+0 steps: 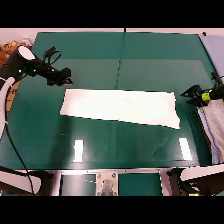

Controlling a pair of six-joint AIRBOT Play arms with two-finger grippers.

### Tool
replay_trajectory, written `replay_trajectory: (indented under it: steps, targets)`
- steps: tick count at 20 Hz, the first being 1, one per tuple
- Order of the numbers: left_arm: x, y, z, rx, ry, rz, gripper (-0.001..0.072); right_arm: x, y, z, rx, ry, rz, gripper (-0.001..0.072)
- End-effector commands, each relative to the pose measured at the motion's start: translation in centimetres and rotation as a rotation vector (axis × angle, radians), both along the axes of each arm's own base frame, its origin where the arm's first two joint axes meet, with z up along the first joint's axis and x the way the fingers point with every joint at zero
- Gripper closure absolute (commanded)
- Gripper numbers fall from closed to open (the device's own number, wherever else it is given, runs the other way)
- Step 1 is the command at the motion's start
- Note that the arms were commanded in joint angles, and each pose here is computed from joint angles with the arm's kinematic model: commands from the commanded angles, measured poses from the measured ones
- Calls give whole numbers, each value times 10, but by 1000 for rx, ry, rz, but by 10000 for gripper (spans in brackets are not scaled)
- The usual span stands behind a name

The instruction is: Fold the shirts.

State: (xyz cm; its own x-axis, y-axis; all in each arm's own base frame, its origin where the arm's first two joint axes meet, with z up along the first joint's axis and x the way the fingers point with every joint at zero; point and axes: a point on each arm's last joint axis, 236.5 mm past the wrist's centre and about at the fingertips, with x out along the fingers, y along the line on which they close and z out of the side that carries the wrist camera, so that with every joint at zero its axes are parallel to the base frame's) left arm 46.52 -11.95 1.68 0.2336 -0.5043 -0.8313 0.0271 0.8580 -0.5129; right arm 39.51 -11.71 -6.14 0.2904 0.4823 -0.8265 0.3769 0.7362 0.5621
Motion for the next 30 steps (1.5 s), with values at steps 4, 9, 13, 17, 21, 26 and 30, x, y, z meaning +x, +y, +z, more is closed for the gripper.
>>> replay_trajectory:
  steps: [4,9,13,17,21,26,30]
  targets:
    - [-3,-4,4,-10,8,-13,684,-19,54,-34,208,-25,102,97]
    - [-3,-4,3,-10,11,-15,684,-13,88,-29,268,-74,182,97]
    - [-1,-10,4,-12,-6,-26,684,-7,101,-24,283,-88,196,186]
    - [2,-51,8,-9,-81,-99,684,8,108,-7,265,-111,232,695]
    - [2,-136,8,-55,-201,-203,684,20,120,71,244,-189,316,696]
    - [-54,-294,-58,-160,-205,-366,684,9,164,186,183,-291,438,695]
    - [-91,-349,-98,-202,-149,-388,684,3,194,238,138,-373,507,694]
